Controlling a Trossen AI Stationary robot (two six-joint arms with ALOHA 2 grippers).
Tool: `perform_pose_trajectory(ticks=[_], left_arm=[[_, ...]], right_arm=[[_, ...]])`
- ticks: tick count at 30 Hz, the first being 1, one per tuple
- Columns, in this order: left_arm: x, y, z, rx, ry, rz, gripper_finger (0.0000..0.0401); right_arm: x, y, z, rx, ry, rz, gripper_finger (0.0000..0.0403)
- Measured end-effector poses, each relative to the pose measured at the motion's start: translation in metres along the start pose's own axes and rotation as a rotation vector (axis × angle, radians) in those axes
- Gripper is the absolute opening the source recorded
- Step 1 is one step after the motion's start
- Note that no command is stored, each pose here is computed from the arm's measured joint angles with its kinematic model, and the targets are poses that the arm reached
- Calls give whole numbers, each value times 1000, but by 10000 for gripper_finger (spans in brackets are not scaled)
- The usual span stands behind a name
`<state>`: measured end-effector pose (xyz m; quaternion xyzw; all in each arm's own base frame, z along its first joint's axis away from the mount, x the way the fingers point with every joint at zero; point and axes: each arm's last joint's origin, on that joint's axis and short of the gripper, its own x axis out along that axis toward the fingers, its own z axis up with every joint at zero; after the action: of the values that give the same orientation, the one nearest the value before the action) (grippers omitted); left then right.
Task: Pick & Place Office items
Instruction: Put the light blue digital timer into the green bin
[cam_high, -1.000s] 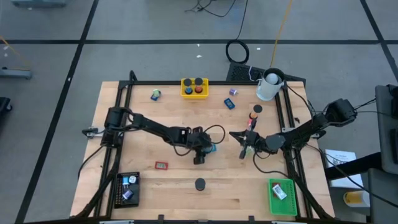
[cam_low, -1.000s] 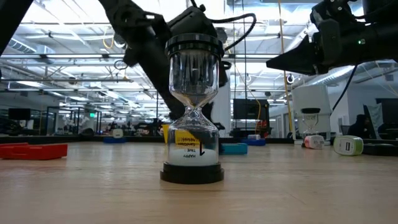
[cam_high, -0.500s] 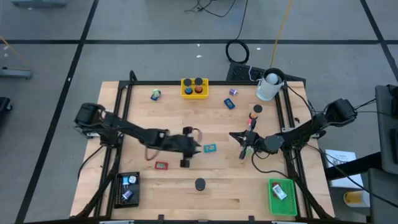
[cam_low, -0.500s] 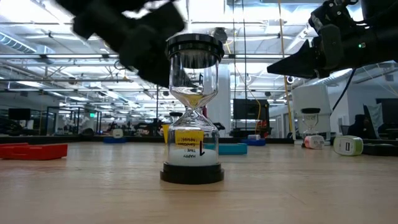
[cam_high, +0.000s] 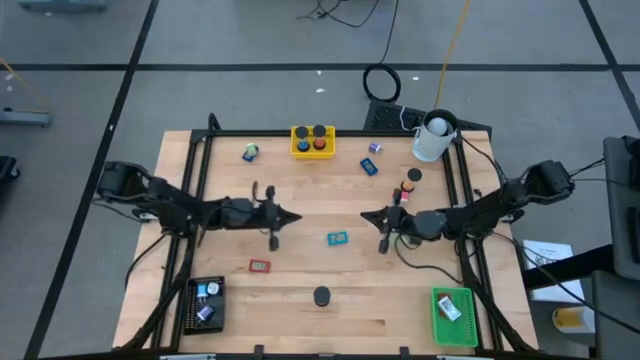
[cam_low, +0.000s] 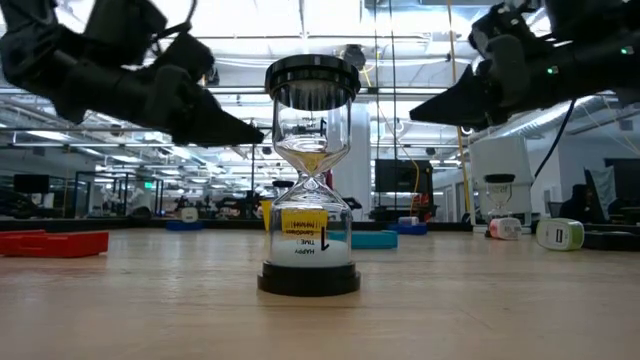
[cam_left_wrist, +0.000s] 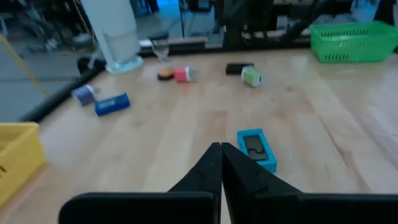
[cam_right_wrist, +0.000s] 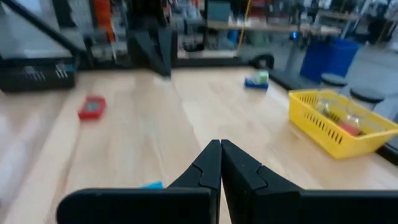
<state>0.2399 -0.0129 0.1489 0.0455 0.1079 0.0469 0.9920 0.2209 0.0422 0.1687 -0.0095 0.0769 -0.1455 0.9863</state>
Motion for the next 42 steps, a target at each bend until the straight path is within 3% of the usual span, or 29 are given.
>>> perform_pose_trajectory(ticks=[5,9,15,20,30,36,42], left_arm=[[-20,6,-18,-37,-23,-3,14],[-28,7,-29,-51,-3,-8,17],[-31,7,-32,-50,5,-9,4],[-28,7,-28,-52,-7,-9,30],[-28,7,-28,-71,-9,-9,46],[-28,7,-28,-103,-8,-9,46],[-28,7,-28,-103,-7,-9,47]], right_arm=[[13,8,10,-50,167,-3,5],[18,14,21,-18,265,48,26],[23,18,40,1,348,36,81],[25,22,49,26,393,67,125],[55,33,41,-56,492,39,219],[70,41,55,-114,635,42,265],[84,51,53,-123,683,139,302]])
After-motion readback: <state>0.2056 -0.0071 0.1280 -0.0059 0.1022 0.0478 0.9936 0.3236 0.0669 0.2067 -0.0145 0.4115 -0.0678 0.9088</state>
